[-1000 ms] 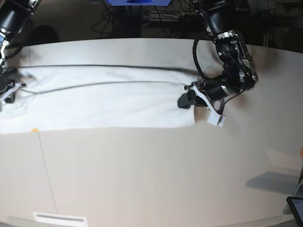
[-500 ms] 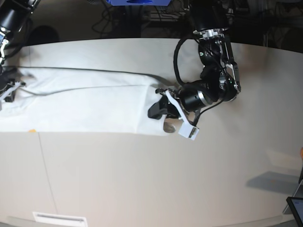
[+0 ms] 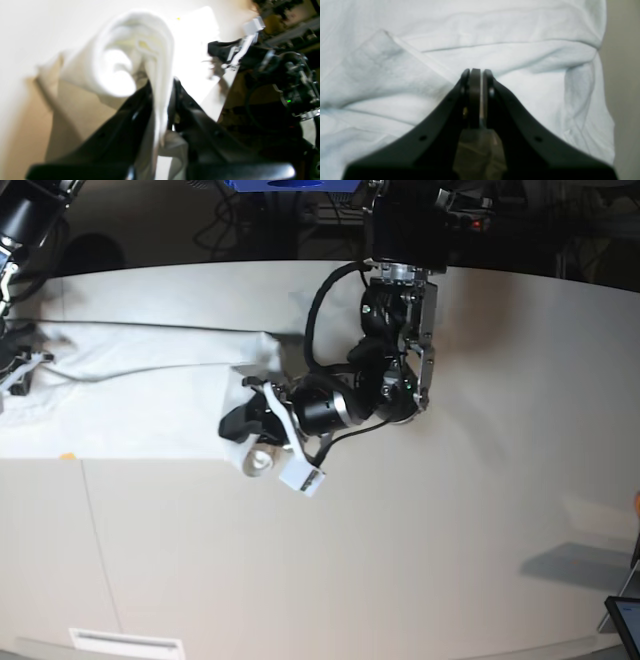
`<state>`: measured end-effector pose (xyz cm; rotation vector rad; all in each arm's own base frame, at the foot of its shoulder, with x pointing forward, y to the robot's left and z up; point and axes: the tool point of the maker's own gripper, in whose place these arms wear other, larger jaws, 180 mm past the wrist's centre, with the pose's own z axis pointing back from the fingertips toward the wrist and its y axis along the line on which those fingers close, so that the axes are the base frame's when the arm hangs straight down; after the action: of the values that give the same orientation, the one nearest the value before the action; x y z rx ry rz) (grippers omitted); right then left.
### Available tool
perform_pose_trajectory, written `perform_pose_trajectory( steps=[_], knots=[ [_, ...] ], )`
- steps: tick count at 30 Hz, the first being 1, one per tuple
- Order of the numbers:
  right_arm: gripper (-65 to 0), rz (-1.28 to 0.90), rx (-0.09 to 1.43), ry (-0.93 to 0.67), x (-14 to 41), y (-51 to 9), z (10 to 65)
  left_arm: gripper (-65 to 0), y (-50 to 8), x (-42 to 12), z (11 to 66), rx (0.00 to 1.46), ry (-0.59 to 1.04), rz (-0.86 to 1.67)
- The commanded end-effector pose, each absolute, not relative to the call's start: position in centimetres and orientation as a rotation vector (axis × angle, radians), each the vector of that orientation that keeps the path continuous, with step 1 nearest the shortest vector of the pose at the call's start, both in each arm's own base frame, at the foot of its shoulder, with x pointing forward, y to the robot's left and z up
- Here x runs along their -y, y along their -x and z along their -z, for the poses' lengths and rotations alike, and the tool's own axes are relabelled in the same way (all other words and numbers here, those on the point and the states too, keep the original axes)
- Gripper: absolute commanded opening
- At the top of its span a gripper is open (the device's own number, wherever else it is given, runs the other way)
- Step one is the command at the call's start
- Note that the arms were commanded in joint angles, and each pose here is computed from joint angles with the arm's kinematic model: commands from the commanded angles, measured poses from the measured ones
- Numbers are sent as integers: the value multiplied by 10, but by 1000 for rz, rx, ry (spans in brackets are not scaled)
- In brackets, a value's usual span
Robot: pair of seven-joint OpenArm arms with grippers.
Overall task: Fold the T-shirt properly
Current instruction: 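Fold the pinched shirt end toward the right gripper with the left gripper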
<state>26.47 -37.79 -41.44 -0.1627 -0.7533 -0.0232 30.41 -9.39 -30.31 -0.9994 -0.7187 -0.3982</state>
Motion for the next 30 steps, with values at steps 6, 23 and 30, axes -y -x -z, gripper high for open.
perform_pose_trajectory(
  steps=[6, 23, 30],
  knots=[
    [-611, 11, 732, 196, 388, -262, 410, -650, -306, 139, 284, 749, 1101, 447],
    [-611, 10, 734, 195, 388, -262, 410, -650, -314, 198, 281, 679, 1270, 452],
    [-611, 10, 735, 195, 388, -263, 410, -650, -318, 204, 285, 664, 1275, 445]
  ],
)
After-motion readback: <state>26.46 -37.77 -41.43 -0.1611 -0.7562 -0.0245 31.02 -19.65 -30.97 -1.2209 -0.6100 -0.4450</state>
